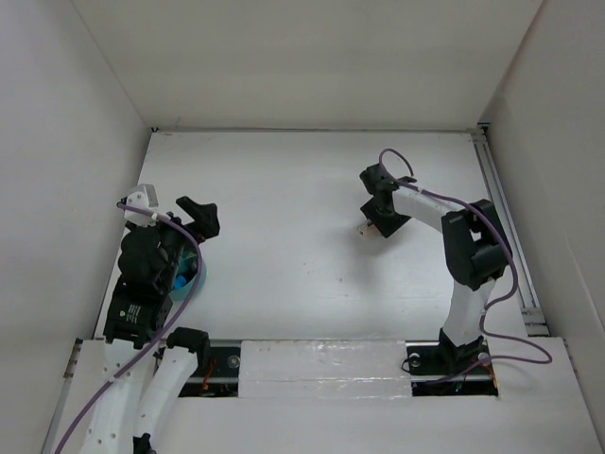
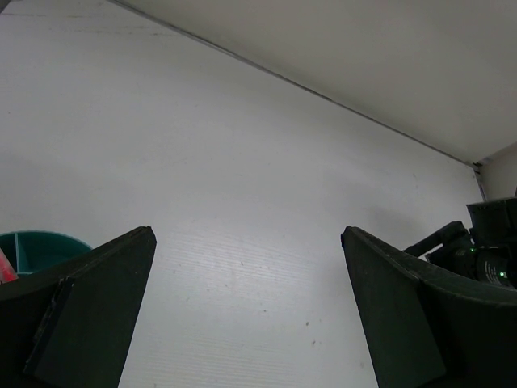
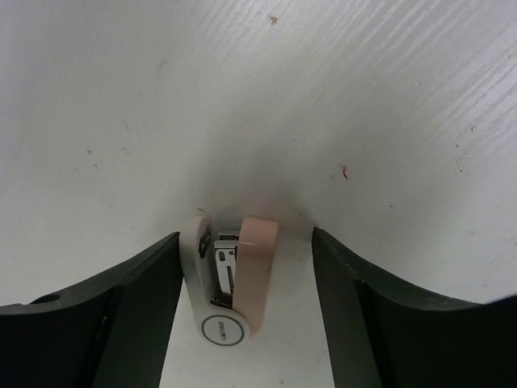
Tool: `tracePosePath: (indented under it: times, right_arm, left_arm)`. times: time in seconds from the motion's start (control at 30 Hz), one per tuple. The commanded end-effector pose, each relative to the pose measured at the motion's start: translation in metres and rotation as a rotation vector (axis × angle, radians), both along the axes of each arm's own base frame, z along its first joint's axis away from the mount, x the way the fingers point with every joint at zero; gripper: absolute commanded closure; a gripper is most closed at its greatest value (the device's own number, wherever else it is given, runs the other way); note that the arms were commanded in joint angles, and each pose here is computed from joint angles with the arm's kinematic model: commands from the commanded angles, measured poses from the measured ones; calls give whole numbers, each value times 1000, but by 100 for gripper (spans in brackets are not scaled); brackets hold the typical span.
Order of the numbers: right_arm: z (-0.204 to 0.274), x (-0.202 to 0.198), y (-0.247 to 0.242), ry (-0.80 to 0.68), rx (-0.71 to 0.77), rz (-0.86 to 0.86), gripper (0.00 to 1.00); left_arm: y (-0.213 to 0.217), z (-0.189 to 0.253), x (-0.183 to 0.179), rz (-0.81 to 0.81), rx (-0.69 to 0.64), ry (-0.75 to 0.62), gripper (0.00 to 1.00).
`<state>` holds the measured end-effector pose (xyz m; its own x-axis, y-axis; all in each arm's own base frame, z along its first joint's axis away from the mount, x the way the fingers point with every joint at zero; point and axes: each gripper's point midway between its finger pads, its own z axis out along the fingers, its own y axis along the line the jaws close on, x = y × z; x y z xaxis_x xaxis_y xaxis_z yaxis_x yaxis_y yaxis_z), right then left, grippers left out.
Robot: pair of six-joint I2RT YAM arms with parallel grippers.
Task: Sort the stationery into containers
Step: Pick up the stapler from the center of the board.
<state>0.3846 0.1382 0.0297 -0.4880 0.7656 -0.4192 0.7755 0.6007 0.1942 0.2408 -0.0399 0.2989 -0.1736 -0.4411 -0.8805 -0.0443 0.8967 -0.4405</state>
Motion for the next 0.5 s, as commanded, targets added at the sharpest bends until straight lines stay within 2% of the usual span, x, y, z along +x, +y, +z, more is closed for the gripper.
tracePosePath:
  times: [0.0,0.13,0.17,0.27,0.3,0.33,0.4,0.43,0.47]
  right_arm:
    - [-7,-6,2,0,19,-29,32]
    - [-9,-7,2,-8,23,-29,43]
    - [-12,-10,0,0,19,-29,51]
    - [-14,-10,3,-1,33,-25,67]
    - [-10,-6,4,-23,43,-25,82]
    - [-10,-6,4,-24,43,-25,89]
    - [-10,-8,8,-15,62,-19,93]
    - [-10,-8,8,-15,62,-19,100]
    - [-10,-8,8,-15,62,-19,100]
  left_arm:
    - [-3,10,-1,-18,3,-46,0]
    - [-2,12,-2,-18,1,-55,0]
    - [-2,12,-2,-18,1,-55,0]
    - [-2,12,-2,-18,1,-55,0]
    - [-2,12,-2,-18,1,-55,0]
    - [-2,12,-2,-18,1,-55,0]
    - [-1,10,0,-9,4,-46,0]
    - [-1,10,0,-9,4,-46,0]
    - [-1,10,0,-9,4,-46,0]
